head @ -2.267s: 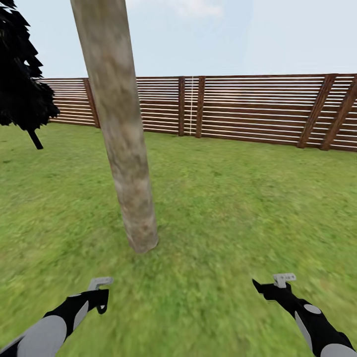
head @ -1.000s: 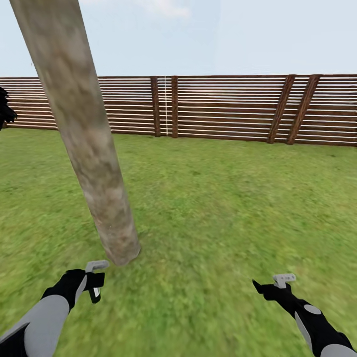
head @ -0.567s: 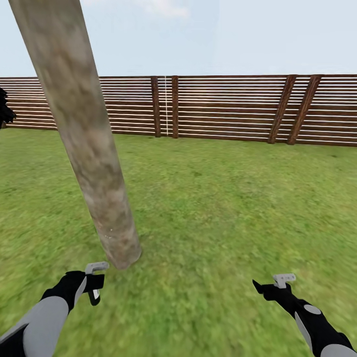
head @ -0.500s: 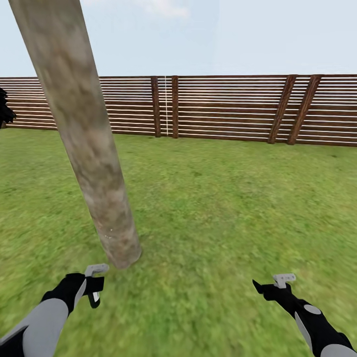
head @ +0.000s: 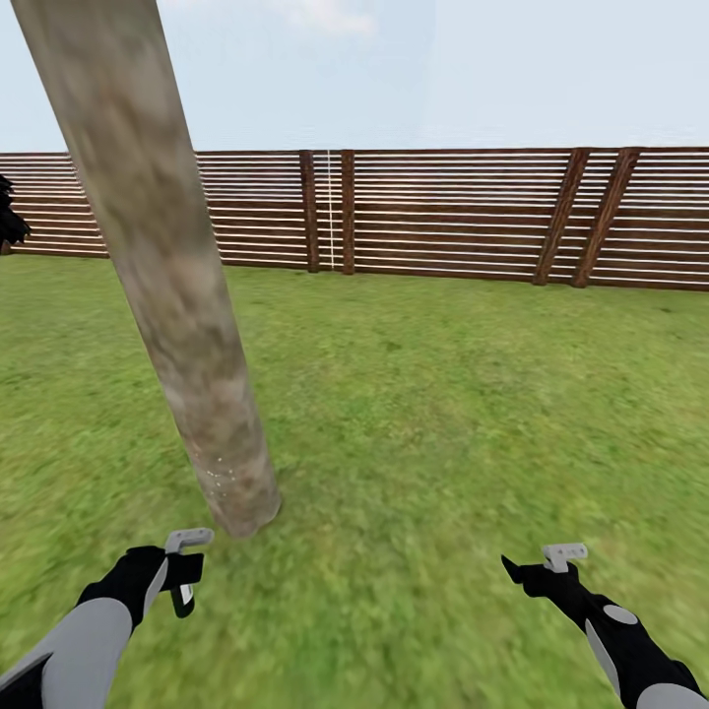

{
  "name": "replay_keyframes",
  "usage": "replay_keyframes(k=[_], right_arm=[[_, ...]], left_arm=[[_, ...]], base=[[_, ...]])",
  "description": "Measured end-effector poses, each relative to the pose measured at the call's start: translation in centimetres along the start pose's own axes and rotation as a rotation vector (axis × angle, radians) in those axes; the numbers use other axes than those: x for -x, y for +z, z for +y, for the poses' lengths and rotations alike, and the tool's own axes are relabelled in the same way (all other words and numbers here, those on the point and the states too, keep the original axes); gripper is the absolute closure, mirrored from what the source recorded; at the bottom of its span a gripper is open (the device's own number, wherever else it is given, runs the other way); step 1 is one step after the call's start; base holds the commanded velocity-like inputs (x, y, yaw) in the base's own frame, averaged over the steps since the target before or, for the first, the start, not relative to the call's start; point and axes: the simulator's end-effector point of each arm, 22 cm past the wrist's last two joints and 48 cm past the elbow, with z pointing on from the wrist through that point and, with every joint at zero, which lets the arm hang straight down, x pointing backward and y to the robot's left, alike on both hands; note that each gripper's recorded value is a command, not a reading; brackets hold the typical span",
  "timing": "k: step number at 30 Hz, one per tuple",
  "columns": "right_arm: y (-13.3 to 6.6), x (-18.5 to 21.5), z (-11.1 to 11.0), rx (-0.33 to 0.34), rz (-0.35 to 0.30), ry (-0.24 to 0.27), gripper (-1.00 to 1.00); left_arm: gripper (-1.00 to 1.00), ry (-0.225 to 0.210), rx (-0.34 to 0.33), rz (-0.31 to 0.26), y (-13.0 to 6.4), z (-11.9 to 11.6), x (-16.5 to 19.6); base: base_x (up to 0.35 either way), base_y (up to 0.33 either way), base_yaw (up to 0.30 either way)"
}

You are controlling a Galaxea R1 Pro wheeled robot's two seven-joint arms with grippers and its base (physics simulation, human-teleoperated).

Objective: In the garden, pick up the pesticide atomizer on the floor and spray pesticide onto both trees until each tree trunk is fully covered.

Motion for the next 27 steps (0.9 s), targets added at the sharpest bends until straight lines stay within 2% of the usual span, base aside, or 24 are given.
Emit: replay_keyframes(k=[10, 11, 14, 16, 21, 22, 23, 25, 26, 27], right_arm=[[1.0, -1.7, -0.1, -0.002, -0.003, 0.001, -1.00], [1.1, -1.8, -0.1, -0.002, -0.006, 0.000, -1.00], [1.4, -2.2, -0.1, -0.003, -0.013, -0.003, -1.00], [1.6, -2.6, -0.2, -0.004, -0.014, -0.003, -1.00], [2.0, -3.5, -0.2, -0.004, -0.015, -0.004, -1.00], [2.1, -3.6, -0.2, -0.004, -0.015, -0.004, -1.00], [2.2, -3.8, -0.2, -0.004, -0.015, -0.004, -1.00], [2.4, -4.2, -0.2, -0.005, -0.016, -0.004, -1.00], [2.5, -4.4, -0.2, -0.005, -0.016, -0.004, -1.00], [2.6, -4.6, -0.2, -0.005, -0.016, -0.004, -1.00]], left_arm=[[1.00, 0.001, 0.010, -0.011, 1.5, 0.7, -0.3], [1.00, 0.001, 0.015, -0.011, 1.6, 1.0, -0.4], [1.00, 0.000, 0.073, -0.012, 1.6, 5.4, -0.6], [1.00, -0.009, 0.093, -0.016, 1.7, 7.1, -0.7], [1.00, -0.014, 0.094, -0.013, 2.3, 7.6, -0.9], [1.00, 0.000, 0.074, 0.018, 2.5, 7.0, -1.5], [1.00, 0.032, 0.047, 0.039, 2.6, 6.1, -1.7], [1.00, 0.113, 0.004, 0.030, 2.4, 4.6, -0.2], [1.00, 0.131, 0.008, 0.012, 2.0, 4.5, 1.1], [1.00, 0.119, 0.024, 0.009, 0.9, 5.2, 3.0]], base=[[0.000, 0.000, 0.000], [0.000, 0.000, 0.000], [0.000, 0.000, 0.000], [0.000, 0.000, 0.000], [0.000, 0.000, -0.110], [0.000, 0.000, -0.277], [0.000, 0.000, -0.288], [0.000, 0.000, -0.189], [0.000, 0.000, -0.030], [0.000, 0.000, -0.012]])
